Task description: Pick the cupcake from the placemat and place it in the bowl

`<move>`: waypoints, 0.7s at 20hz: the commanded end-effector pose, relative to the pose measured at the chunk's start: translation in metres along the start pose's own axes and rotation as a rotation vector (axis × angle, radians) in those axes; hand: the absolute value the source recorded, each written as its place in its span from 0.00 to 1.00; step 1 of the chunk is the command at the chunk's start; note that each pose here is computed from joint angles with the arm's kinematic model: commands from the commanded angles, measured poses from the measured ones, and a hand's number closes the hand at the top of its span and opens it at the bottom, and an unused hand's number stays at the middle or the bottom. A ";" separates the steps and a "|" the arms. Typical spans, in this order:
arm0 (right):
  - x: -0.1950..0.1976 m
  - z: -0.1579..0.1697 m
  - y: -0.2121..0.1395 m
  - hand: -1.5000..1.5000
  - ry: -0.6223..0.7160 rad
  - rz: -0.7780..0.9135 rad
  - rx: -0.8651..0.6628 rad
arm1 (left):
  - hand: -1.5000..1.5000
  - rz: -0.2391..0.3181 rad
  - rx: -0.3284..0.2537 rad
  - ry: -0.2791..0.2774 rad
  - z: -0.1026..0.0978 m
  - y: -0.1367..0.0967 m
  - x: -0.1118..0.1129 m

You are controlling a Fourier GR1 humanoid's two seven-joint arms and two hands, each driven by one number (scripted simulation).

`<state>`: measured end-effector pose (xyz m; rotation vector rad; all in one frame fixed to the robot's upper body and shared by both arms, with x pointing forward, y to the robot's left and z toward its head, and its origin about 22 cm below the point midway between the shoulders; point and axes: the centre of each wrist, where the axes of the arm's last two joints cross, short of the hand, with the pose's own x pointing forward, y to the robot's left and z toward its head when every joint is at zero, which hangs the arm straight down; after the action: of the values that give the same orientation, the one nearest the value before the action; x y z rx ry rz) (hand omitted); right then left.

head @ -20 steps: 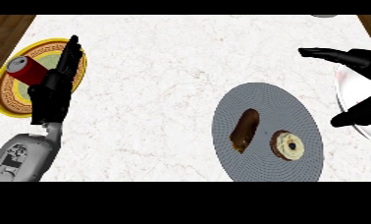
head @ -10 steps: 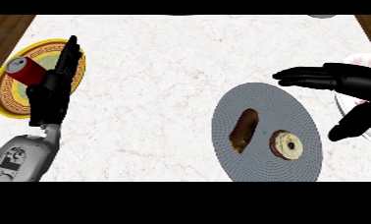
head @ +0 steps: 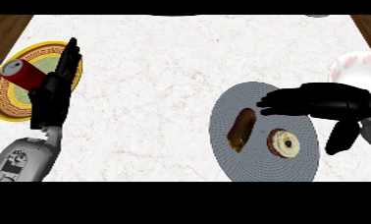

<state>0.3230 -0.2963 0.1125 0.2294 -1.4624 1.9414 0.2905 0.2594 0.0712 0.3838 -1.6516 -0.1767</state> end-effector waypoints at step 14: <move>-0.014 -0.043 0.044 0.00 0.011 -0.027 0.152 | 0.50 -0.005 0.017 0.016 0.012 0.021 0.010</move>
<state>0.3199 -0.2722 0.0563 0.2146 -1.3514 2.0187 0.2861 0.2615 0.0768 0.3910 -1.6458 -0.1646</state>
